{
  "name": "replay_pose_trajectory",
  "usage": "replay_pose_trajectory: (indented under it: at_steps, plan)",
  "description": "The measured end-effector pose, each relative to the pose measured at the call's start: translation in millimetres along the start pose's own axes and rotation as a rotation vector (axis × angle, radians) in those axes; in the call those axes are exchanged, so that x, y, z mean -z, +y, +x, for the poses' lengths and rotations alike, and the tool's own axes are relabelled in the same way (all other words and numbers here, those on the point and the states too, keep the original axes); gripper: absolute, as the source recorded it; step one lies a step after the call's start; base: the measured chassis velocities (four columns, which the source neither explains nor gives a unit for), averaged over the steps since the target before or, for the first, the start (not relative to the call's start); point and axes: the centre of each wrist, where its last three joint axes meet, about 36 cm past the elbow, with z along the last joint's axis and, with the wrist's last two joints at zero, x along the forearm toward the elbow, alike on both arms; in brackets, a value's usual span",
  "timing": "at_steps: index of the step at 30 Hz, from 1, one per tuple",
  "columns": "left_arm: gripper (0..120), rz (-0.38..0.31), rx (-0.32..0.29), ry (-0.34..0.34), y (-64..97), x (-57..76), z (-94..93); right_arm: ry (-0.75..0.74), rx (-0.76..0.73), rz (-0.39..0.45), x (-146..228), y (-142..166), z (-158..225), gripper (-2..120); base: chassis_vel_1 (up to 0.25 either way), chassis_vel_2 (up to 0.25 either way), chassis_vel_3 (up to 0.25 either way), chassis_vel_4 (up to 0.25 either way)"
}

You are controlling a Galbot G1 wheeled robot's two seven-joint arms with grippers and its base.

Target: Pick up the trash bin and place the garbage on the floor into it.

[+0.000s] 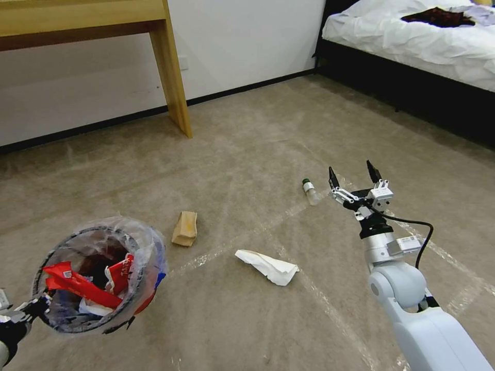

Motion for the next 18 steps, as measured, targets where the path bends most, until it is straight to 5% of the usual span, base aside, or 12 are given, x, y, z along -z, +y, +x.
replay_pose_trajectory:
  at_steps: [18]
  plan:
    - [2,-0.005,-0.002,0.0,-0.5,0.7,1.0,0.002,0.003,0.005,0.5,-0.7,1.3,100,-0.007,0.007,0.009,-0.006]
